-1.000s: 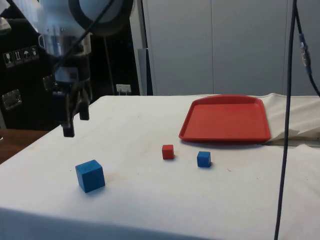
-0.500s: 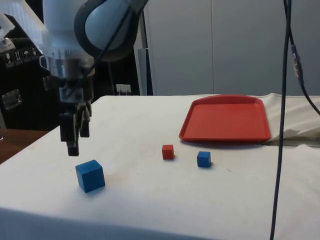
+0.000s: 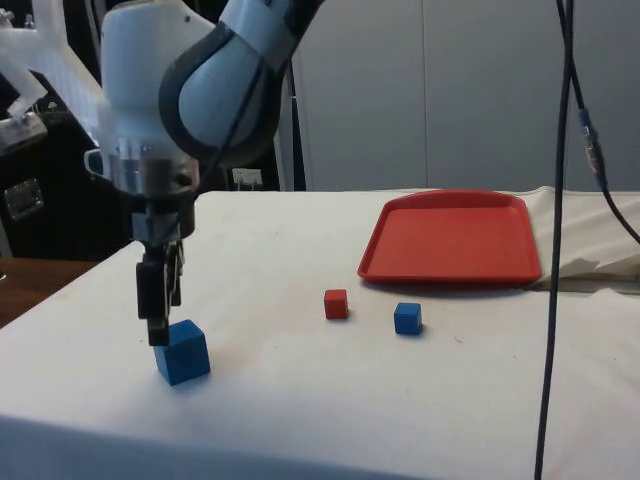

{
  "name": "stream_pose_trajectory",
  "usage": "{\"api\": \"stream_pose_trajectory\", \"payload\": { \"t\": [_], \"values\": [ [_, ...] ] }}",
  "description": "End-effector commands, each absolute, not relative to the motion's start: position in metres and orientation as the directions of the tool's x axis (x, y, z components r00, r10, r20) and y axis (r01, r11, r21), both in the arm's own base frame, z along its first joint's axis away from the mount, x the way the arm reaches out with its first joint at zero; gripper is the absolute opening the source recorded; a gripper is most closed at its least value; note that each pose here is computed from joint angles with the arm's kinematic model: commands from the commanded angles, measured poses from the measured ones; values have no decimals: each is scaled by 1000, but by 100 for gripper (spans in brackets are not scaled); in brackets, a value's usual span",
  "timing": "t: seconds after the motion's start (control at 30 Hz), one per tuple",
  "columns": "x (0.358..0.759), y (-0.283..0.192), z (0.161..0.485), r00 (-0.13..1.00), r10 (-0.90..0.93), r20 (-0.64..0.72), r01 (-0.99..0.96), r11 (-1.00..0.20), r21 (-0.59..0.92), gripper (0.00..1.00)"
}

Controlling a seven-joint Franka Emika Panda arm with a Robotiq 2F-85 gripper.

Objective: Pick up the largest block and place it onto the tray.

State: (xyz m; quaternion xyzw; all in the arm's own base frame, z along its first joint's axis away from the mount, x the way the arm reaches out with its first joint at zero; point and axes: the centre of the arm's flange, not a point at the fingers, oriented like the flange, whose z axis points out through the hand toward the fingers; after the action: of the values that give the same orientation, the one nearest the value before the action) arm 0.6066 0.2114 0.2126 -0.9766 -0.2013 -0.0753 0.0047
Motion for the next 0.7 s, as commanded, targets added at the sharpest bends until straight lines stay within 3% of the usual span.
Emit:
{"api": "stream_pose_trajectory", "payload": {
  "t": [0.0,0.57,0.6,0.67],
  "values": [
    [605,214,207,900,407,158,411,-912,7,100],
    [594,213,184,866,478,150,480,-877,24,100],
    [594,213,183,864,481,148,482,-876,27,98],
    [594,212,183,864,480,149,482,-876,29,80]
  ]
}}
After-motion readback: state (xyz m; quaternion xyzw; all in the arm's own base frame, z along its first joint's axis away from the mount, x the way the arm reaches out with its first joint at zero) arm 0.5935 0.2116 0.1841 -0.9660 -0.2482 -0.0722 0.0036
